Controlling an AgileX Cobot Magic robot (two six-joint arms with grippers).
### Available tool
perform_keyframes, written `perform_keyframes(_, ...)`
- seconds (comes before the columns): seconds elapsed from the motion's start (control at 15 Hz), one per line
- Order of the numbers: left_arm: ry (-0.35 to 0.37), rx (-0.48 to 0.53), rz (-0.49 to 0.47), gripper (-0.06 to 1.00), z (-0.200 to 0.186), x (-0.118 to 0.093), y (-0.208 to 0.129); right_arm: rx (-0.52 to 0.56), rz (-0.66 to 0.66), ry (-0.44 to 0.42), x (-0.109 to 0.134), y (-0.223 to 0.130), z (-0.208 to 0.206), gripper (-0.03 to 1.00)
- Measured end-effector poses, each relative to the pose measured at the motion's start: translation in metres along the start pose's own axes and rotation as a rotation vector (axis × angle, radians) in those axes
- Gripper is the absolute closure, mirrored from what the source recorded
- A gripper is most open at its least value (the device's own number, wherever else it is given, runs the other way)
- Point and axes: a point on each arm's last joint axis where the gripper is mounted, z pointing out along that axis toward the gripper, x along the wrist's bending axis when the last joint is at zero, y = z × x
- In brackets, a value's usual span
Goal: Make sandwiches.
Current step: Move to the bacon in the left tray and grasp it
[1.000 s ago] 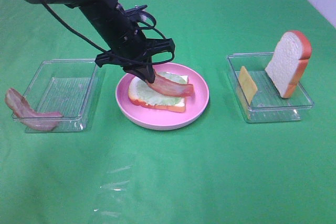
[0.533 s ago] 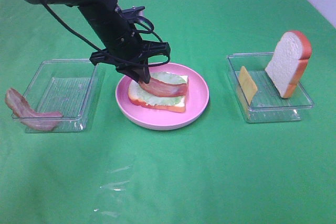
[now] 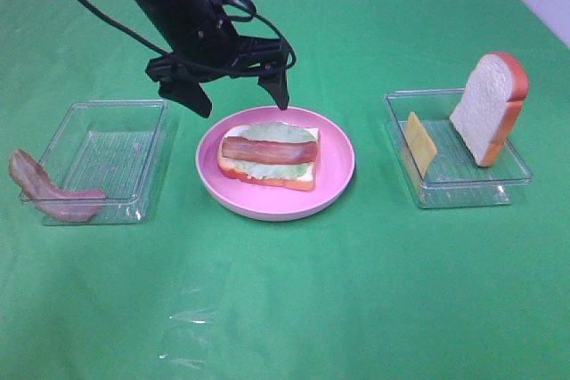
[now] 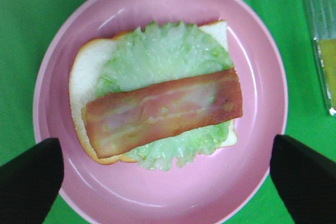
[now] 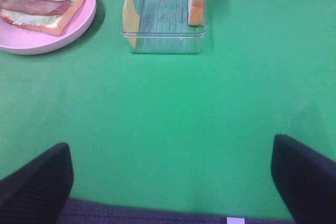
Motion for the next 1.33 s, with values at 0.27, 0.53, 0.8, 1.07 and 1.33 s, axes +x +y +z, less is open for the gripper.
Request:
perform_keyframes(0.27, 0.095, 0.073, 0.085, -0.05, -0.034, -0.001, -0.003, 0.000, 0.000, 0.000, 0.000, 0.000, 0.000, -0.01)
perform_keyframes(0.53, 0.260, 0.171, 0.147, -0.05, -0.052, 0.016, -0.015, 0.000, 0.000, 0.000, 0.000, 0.000, 0.000, -0.01)
perform_keyframes(0.8, 0.281, 0.164, 0.096, -0.05, -0.085, 0.041, -0.026, 0.000, 0.000, 0.000, 0.000, 0.000, 0.000, -0.01)
perform_keyframes(1.07, 0.330, 0.193, -0.044, -0.05, -0.113, 0.100, -0.046, 0.000, 0.000, 0.000, 0.000, 0.000, 0.000, -0.01)
perform_keyframes(1.33, 0.356, 0.230, -0.203, -0.05, -0.133, 0.156, -0.093, 0.000, 0.000, 0.000, 0.000, 0.000, 0.000, -0.01)
